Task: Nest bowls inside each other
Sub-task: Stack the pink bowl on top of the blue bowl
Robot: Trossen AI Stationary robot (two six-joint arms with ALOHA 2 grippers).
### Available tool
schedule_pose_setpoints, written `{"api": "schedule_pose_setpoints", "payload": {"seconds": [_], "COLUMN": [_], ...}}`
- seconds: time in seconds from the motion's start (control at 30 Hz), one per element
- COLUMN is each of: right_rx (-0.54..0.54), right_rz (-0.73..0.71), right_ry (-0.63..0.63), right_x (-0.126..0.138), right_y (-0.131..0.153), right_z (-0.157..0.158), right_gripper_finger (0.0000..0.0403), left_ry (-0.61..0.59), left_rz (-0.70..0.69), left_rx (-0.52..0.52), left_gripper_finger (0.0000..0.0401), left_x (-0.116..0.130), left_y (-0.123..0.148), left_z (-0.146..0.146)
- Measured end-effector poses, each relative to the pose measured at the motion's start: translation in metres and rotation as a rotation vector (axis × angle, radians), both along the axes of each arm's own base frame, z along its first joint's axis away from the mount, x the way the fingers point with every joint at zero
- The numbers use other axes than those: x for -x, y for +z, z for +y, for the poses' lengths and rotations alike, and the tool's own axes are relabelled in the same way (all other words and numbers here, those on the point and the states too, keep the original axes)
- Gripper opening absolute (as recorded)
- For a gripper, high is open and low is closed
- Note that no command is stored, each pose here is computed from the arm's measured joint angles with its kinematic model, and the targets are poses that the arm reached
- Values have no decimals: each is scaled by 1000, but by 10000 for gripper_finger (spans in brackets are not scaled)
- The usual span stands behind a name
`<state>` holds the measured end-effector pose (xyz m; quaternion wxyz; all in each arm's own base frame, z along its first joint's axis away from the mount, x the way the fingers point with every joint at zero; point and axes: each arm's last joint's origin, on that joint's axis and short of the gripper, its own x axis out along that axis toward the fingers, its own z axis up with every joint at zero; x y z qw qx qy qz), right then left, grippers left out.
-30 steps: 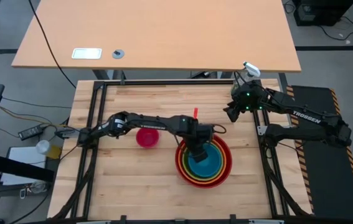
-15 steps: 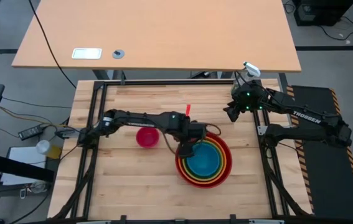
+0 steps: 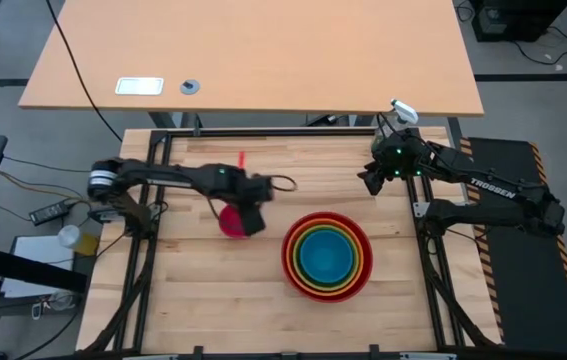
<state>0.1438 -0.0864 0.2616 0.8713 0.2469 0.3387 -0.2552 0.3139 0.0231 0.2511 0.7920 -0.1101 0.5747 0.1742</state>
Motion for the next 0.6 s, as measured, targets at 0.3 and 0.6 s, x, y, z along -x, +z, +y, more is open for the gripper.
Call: {"api": "schedule_pose_setpoints", "payload": {"seconds": [0.3,0.6], "right_rx": [-8,-12], "right_rz": [-12,-15], "right_ry": [-13,-20], "right_x": [0,-1], "right_y": [1,1], "right_z": [0,0], "right_gripper_finger": [201,201], "left_ry": [182,254], "left_rz": [66,108], "left_rx": [27,121], "left_gripper_finger": [167,166], "left_x": [44,62], "left_y": [-44,-71], "left_z": [36,54]}}
